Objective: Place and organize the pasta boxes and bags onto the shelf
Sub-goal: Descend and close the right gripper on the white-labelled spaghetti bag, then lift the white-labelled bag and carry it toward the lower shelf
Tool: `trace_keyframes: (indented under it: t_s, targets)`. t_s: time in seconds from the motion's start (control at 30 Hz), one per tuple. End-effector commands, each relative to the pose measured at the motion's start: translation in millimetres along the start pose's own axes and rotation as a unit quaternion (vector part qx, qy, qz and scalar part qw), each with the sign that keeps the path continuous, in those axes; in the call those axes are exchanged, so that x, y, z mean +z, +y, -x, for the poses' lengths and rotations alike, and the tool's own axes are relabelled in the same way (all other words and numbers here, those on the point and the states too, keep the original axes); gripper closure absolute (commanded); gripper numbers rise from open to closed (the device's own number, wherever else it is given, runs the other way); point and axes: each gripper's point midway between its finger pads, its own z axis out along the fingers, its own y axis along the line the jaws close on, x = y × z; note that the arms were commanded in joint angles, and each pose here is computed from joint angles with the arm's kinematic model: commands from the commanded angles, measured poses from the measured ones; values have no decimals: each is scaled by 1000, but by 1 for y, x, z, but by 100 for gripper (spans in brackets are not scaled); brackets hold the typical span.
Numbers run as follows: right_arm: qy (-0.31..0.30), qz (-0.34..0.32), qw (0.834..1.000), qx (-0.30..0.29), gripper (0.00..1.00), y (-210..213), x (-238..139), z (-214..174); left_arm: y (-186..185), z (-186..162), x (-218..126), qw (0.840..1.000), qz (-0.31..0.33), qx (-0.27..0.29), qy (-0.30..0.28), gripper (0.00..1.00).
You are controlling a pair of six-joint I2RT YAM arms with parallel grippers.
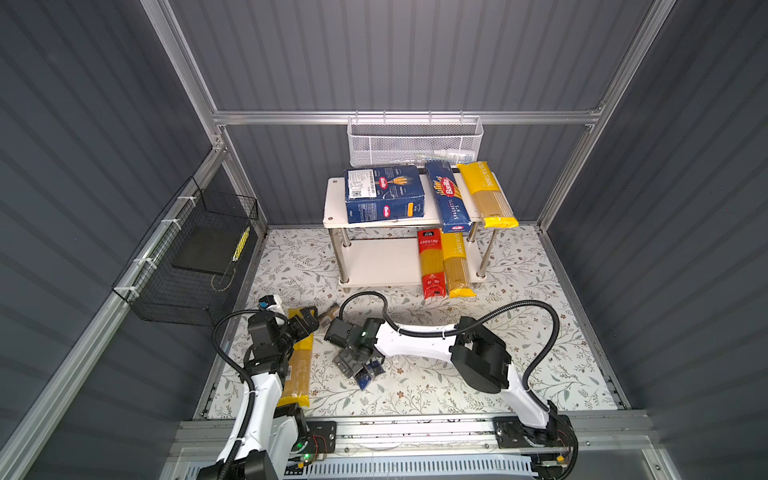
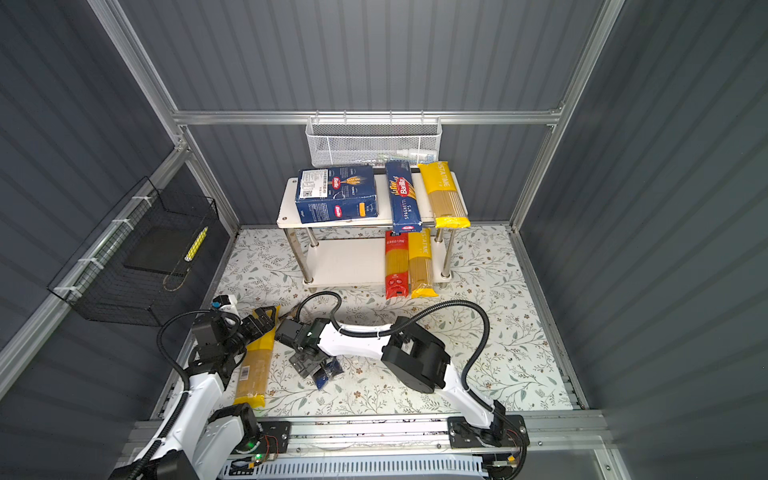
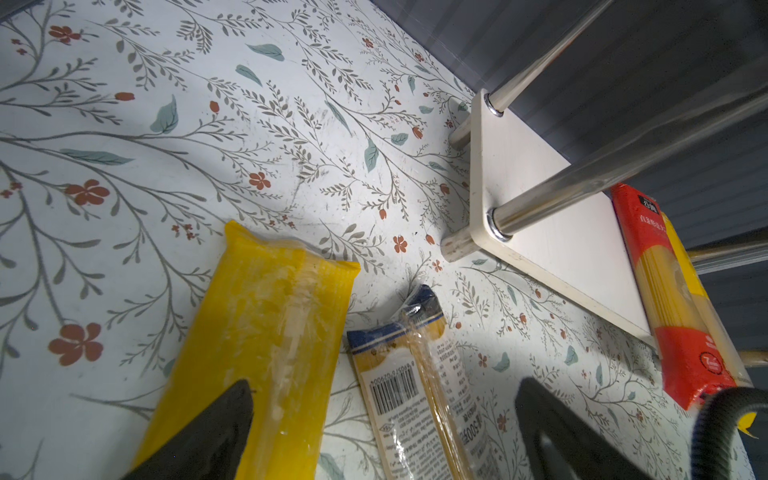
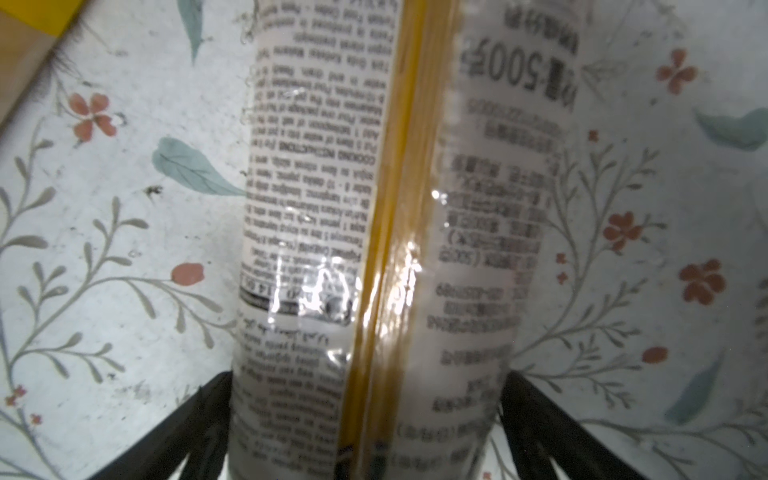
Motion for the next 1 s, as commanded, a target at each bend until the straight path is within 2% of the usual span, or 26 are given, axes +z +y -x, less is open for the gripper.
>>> trace_keyframes:
  t_s: [0.0, 0.33, 0.47, 0.97]
  targets:
    - [55, -12, 998, -21, 1, -4, 24, -27, 0, -6, -1, 1000, -4, 8, 6, 0]
    - [80, 5, 997, -9, 1, 0, 30, -43, 0, -6, -1, 1000, -4, 8, 5, 0]
    - [75, -10, 997, 5, 1, -7, 29, -41, 0, -6, -1, 1000, -5, 8, 6, 0]
    - [33, 4, 999, 18, 30, -6, 12, -27, -1, -6, -1, 1000, -7, 9, 6, 0]
